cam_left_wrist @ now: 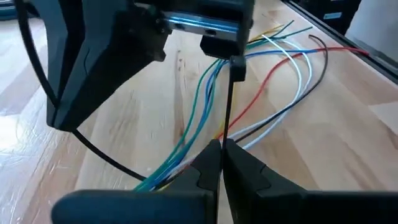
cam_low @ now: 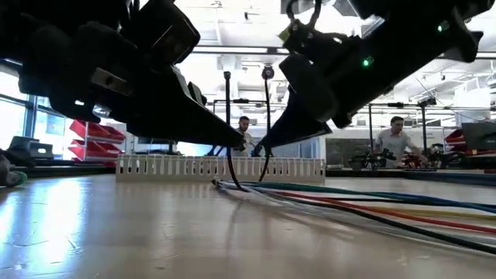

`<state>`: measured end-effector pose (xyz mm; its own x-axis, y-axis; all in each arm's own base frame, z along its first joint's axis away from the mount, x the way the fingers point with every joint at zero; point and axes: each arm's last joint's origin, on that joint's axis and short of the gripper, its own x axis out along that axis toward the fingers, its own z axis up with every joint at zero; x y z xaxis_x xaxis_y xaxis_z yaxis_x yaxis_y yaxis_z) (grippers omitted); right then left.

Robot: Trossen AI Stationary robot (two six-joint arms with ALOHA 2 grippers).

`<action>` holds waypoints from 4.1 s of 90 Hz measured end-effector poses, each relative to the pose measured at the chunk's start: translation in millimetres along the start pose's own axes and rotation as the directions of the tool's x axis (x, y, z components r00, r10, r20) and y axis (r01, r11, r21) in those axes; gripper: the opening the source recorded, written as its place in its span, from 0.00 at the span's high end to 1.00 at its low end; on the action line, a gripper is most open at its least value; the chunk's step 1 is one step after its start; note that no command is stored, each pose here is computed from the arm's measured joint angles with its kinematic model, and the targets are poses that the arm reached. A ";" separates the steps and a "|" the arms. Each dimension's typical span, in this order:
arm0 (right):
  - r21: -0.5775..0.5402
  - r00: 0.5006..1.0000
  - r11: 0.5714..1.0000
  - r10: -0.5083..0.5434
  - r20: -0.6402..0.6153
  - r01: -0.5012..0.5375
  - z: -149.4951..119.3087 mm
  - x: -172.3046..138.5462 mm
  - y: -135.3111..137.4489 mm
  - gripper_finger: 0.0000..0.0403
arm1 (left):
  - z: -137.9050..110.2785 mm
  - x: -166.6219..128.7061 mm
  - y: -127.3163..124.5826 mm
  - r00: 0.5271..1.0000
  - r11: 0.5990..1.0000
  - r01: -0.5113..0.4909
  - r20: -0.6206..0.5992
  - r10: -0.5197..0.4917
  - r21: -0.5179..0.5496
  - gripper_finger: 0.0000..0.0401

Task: Ziptie cables
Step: Wrap the black zip tie on the cable

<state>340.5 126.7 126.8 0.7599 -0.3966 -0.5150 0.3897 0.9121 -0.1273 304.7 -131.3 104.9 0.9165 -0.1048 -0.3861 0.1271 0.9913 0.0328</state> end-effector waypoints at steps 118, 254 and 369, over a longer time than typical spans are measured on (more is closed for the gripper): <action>-0.042 0.999 0.999 -0.021 0.024 0.022 3.4 -0.1 0.2 0.84 | -0.6 0.0 -0.7 1.000 1.000 0.021 -0.007 -0.021 0.011 1.00; 0.283 0.990 0.959 0.049 -0.129 -0.011 -16.6 42.7 -68.0 0.66 | -0.8 -0.1 -0.8 1.000 0.999 0.022 -0.009 -0.021 0.035 1.00; 0.234 0.987 0.959 0.142 0.076 -0.156 -18.7 26.0 -49.1 0.99 | -1.4 -0.1 -0.6 1.000 0.999 0.020 -0.014 -0.020 0.044 1.00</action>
<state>331.4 73.5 103.8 0.8449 -0.2694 -0.4621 0.3770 0.9128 0.1571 304.0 -131.7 103.6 0.9083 -0.1233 -0.3996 0.1624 0.9846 0.0654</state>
